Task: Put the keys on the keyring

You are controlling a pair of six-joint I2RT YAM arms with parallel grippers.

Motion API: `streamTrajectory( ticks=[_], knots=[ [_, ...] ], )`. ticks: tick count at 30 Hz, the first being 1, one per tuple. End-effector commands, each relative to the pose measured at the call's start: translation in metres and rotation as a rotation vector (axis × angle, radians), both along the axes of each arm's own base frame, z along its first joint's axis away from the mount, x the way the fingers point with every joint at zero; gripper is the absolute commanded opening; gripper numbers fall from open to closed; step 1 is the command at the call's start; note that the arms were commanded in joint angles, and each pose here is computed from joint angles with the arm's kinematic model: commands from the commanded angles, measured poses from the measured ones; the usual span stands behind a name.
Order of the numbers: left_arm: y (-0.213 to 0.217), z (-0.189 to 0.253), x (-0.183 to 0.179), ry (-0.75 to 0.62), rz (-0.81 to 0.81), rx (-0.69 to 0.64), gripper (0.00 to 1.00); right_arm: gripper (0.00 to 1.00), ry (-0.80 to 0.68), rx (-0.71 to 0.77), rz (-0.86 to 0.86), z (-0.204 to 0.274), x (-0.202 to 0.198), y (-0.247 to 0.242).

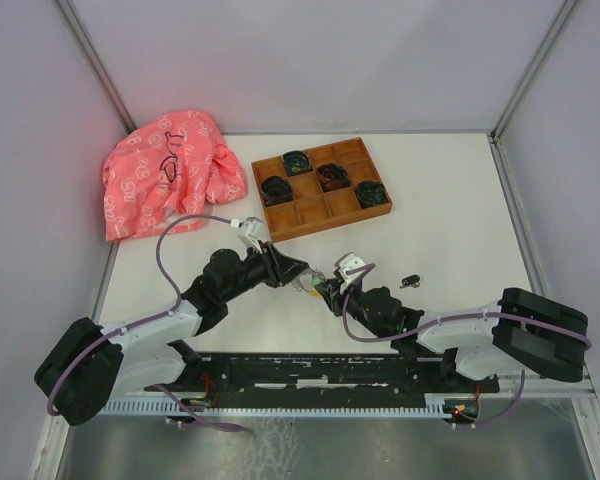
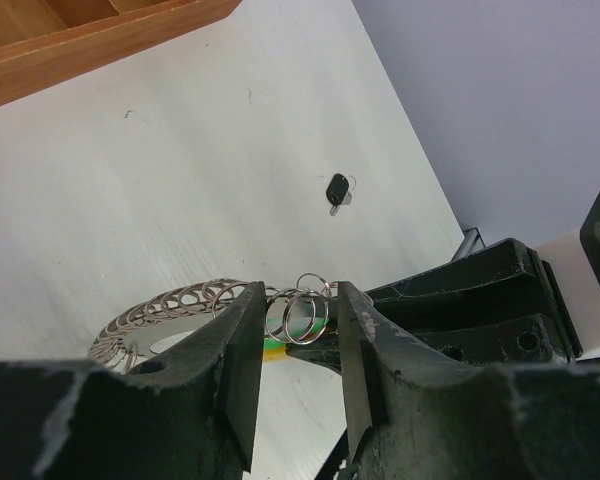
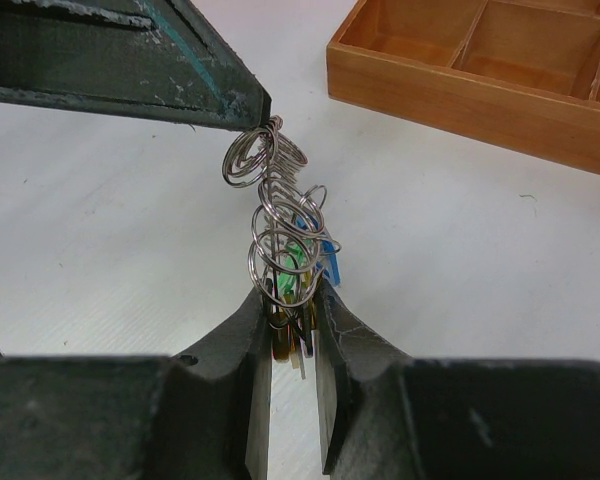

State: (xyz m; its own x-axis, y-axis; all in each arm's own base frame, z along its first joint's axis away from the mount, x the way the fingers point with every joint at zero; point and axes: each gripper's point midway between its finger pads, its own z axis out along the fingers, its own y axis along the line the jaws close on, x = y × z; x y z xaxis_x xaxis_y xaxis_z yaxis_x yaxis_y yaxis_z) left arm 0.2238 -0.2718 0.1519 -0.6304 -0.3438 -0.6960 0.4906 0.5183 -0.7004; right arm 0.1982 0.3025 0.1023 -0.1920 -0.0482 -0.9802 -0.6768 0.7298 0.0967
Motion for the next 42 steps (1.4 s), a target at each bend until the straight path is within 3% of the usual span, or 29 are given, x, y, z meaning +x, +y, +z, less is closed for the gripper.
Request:
streamTrajectory(
  ticks=[1,30,42],
  knots=[
    [-0.006,0.018,-0.007,-0.009,-0.040,-0.074,0.41,0.01,-0.057,0.108,-0.003,0.033,0.004,0.005],
    [0.014,0.032,-0.003,-0.056,0.041,0.008,0.45,0.01,-0.055,0.098,-0.002,0.029,0.004,0.006],
    [-0.004,0.029,-0.003,-0.028,-0.032,-0.033,0.37,0.00,-0.055,0.099,0.004,0.029,0.004,0.007]
  ],
)
